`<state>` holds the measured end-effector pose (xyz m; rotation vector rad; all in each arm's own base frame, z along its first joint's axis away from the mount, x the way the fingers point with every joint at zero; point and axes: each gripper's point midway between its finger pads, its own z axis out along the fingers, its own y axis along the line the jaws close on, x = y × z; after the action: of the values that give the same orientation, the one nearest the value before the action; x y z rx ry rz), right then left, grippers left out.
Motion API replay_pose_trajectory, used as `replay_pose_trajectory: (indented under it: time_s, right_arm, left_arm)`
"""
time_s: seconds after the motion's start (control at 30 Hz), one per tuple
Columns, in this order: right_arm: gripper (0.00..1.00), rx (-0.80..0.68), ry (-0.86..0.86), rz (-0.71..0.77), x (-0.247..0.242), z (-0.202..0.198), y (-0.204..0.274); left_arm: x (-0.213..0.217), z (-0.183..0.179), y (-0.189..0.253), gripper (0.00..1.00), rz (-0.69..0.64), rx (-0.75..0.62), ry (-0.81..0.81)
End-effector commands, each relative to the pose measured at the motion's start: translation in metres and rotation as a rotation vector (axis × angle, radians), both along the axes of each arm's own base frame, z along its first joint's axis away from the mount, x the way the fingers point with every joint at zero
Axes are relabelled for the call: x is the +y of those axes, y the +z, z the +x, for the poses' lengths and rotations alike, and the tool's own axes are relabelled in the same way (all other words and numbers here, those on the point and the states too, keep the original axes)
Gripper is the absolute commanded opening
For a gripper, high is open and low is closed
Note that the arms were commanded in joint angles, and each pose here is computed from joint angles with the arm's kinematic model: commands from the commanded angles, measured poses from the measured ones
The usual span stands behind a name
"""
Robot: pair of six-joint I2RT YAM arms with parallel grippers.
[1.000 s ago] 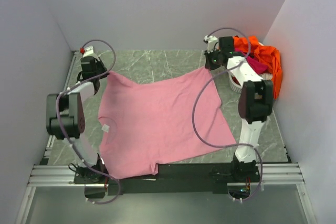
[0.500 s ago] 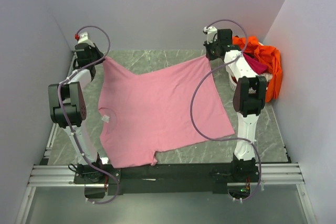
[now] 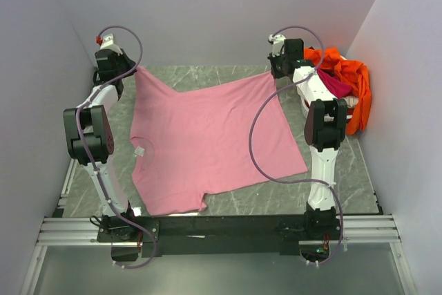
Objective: Fold and stack the t-shirts
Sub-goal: Fold the tshirt
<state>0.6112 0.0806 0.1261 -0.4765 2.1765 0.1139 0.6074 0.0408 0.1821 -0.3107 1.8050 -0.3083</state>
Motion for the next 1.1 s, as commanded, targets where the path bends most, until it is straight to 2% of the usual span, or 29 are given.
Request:
replay_pose_trajectory:
  time_s: [0.0, 0.27, 0.5, 1.0, 1.07]
  right_arm:
    - [0.0, -0.14, -0.035, 0.02, -0.004, 0.02, 0.048]
    - [0.0, -0.153, -0.027, 0.035, -0.003, 0.018, 0.056]
    - [0.0, -0.155, -0.026, 0.063, -0.003, 0.012, 0.06]
    - [0.0, -0.152, 0.023, 0.105, -0.003, -0.023, 0.075]
    - [0.0, -0.185, 0.051, 0.113, 0.001, -0.033, 0.099]
  left_arm:
    - [0.0, 0.012, 0.038, 0.0, -0.01, -0.09, -0.017]
    - [-0.003, 0.014, 0.09, 0.0, -0.005, -0.177, -0.047]
    - [-0.01, 0.006, 0.109, 0.0, -0.012, -0.202, -0.079]
    - [-0.024, -0.06, 0.113, 0.0, -0.046, -0.213, -0.092]
    - [-0.02, -0.066, 0.133, 0.0, -0.039, -0.241, -0.086]
